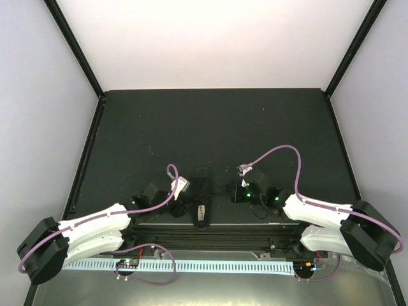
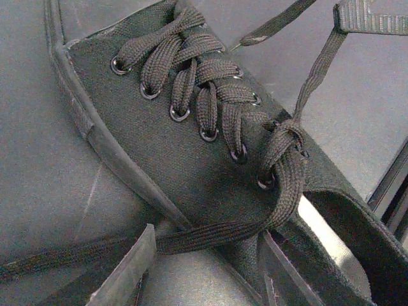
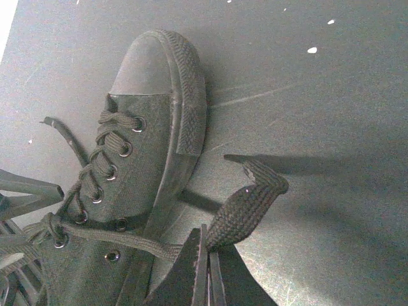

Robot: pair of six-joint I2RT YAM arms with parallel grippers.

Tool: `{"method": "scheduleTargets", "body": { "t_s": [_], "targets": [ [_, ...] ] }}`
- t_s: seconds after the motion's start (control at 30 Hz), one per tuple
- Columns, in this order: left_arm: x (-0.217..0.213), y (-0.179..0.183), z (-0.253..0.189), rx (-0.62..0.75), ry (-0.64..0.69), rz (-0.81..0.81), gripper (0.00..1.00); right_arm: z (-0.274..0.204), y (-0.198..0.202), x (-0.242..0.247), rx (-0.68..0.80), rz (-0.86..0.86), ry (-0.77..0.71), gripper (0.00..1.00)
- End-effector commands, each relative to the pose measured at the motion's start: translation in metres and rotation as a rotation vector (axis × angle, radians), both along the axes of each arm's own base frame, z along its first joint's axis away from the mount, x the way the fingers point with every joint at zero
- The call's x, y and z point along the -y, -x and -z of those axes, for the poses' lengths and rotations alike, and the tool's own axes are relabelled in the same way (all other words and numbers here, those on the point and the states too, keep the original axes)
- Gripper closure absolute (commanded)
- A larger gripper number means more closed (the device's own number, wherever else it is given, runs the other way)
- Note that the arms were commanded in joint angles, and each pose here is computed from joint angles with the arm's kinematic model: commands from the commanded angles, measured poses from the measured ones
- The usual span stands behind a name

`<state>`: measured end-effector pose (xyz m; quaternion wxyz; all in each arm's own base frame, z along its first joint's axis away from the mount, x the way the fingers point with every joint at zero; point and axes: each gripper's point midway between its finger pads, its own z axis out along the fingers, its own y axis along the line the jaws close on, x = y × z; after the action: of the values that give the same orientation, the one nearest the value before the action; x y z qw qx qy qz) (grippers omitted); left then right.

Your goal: Tie the shoes

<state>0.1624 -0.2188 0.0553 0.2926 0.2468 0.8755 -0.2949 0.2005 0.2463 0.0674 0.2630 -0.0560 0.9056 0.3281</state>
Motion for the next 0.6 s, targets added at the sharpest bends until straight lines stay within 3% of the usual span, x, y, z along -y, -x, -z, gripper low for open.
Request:
{"method": "scheduleTargets", "body": {
  "t_s": [0.0,0.27,0.57],
  "targets": [
    [0.010,-0.009,-0.017,0.076,0.021,0.029,0.54,-0.012,-0.008,-0.007,0.029,-0.008,-0.030,0.98],
    [0.021,-0.006,-0.012,0.061,0.012,0.096,0.56,-0.012,-0.007,-0.008,0.027,-0.013,-0.032,0.98],
    [0.025,-0.014,-0.010,0.081,0.016,0.081,0.78,-0.011,-0.005,-0.004,0.025,-0.003,-0.028,0.98]
  ]
}}
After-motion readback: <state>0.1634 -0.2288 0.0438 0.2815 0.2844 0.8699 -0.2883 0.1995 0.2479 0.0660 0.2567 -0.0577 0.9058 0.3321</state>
